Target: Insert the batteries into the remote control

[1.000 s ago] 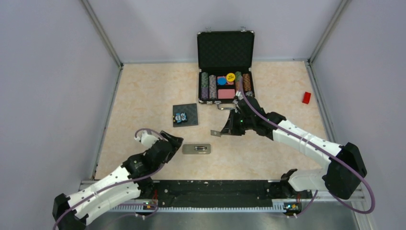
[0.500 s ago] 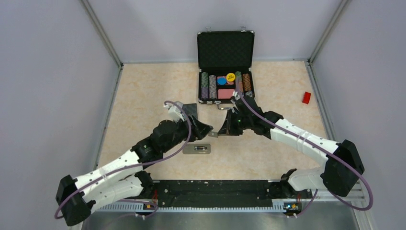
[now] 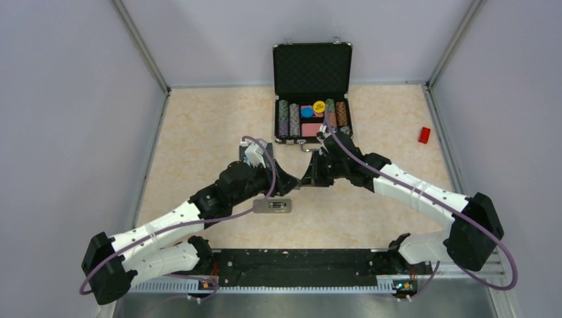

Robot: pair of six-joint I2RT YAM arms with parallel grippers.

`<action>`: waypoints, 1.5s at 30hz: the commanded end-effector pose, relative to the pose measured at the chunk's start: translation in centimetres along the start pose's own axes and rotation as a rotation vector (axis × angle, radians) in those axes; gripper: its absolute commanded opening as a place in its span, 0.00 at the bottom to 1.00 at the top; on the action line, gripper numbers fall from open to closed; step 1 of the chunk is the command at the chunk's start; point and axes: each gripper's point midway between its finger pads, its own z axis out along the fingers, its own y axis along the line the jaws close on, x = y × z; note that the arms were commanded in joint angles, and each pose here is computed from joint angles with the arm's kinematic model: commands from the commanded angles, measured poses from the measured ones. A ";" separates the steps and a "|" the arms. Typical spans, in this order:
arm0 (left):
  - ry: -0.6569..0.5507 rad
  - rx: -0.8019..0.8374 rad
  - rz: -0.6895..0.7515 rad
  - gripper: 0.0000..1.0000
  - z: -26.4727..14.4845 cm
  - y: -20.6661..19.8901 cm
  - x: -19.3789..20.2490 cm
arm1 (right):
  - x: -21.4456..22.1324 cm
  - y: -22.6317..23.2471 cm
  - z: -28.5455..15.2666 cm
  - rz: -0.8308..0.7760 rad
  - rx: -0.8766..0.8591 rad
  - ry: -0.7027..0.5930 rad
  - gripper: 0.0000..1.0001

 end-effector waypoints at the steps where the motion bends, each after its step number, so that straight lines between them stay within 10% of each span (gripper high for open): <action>1: -0.065 0.018 0.036 0.62 -0.8 -1.1 -1.9 | -1.7 2.5 -0.6 -0.019 -0.052 -0.049 0.00; 18: -0.054 -0.085 0.007 0.68 -0.9 1.2 -1.1 | -1.9 2.7 -0.9 -0.012 -0.055 -0.060 0.00; 26: -0.030 -0.057 0.010 0.42 -0.2 0.7 -0.8 | -1.9 3.1 -0.9 -0.010 -0.073 -0.052 0.00; 33: -0.033 -0.040 0.024 0.00 0.1 0.3 -1.0 | -2.0 3.8 -1.5 -0.008 -0.100 -0.056 0.00; 39: -0.070 0.077 0.214 0.00 -2.1 -2.4 -2.7 | -2.7 5.7 -4.8 -0.087 -0.185 -0.114 0.44; 45: -0.092 0.281 0.471 0.00 -6.4 -7.5 -4.4 | -2.7 9.5 -10.0 -0.336 -0.379 -0.140 0.57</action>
